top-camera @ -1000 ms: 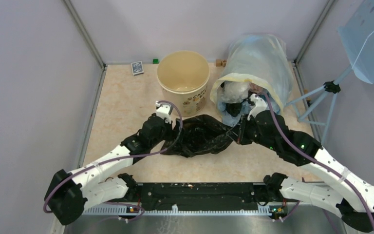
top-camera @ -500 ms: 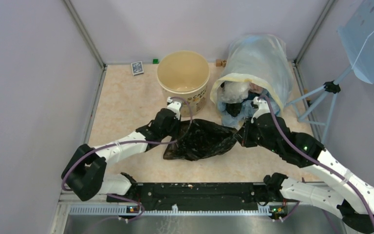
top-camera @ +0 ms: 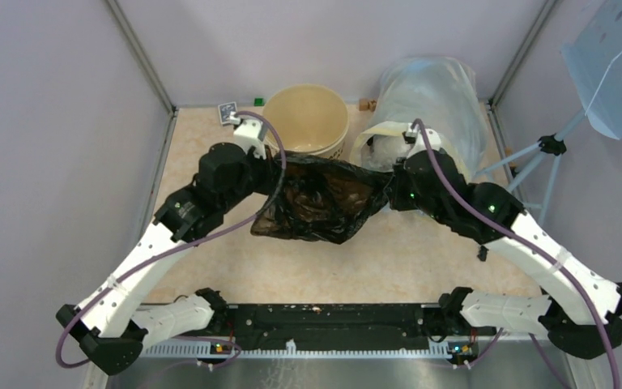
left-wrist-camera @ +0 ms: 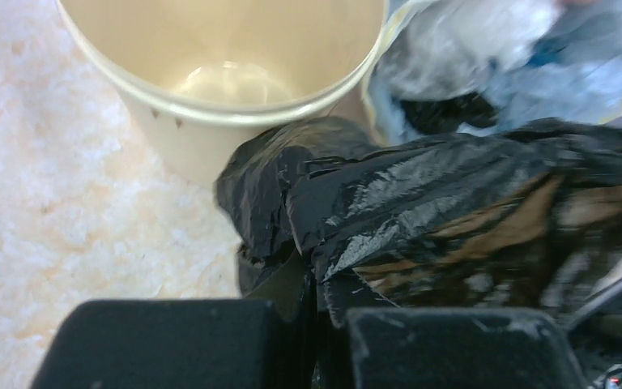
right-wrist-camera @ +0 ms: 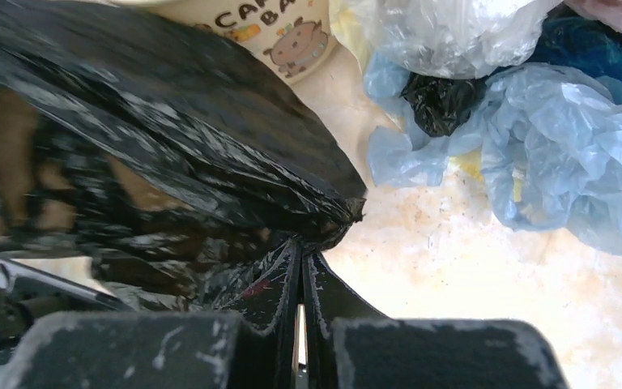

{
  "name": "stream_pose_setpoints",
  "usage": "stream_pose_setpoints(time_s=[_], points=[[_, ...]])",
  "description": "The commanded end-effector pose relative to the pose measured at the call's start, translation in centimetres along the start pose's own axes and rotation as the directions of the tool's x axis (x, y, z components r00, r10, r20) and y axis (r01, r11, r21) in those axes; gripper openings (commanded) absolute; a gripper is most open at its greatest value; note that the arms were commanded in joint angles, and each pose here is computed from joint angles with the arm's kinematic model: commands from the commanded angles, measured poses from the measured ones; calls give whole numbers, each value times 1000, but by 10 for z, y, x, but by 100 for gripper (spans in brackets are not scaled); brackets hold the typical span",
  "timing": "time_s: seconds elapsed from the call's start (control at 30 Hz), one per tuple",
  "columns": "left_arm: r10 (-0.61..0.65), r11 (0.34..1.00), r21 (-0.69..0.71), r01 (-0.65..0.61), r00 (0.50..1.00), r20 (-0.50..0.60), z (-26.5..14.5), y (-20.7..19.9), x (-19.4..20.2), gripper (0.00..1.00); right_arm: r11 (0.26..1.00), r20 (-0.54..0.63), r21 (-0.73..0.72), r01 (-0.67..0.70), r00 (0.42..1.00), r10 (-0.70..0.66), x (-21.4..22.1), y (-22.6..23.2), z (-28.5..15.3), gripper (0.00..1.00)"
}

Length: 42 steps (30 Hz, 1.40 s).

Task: Put the trash bags into the trash bin

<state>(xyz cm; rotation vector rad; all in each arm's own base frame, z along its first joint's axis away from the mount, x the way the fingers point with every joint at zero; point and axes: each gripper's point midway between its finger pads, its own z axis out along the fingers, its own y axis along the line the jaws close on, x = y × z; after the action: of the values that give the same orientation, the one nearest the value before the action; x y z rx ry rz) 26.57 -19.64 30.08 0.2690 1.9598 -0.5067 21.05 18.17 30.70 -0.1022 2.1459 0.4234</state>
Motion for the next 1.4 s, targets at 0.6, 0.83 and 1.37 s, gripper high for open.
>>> stream_pose_setpoints(time_s=[0.6, 0.83, 1.37], points=[[69, 998, -43, -55, 889, 453, -54, -25, -225, 0, 987, 389, -158, 26, 921, 39, -204, 72, -8, 0], [33, 999, -39, -19, 916, 401, -7, -1, -218, 0, 976, 323, -215, 35, 946, 38, -211, 95, 41, 0], [-161, 986, -11, 164, 979, 124, 118, 83, -127, 0, 975, 60, -206, -89, 993, 103, -172, 53, 173, 0]])
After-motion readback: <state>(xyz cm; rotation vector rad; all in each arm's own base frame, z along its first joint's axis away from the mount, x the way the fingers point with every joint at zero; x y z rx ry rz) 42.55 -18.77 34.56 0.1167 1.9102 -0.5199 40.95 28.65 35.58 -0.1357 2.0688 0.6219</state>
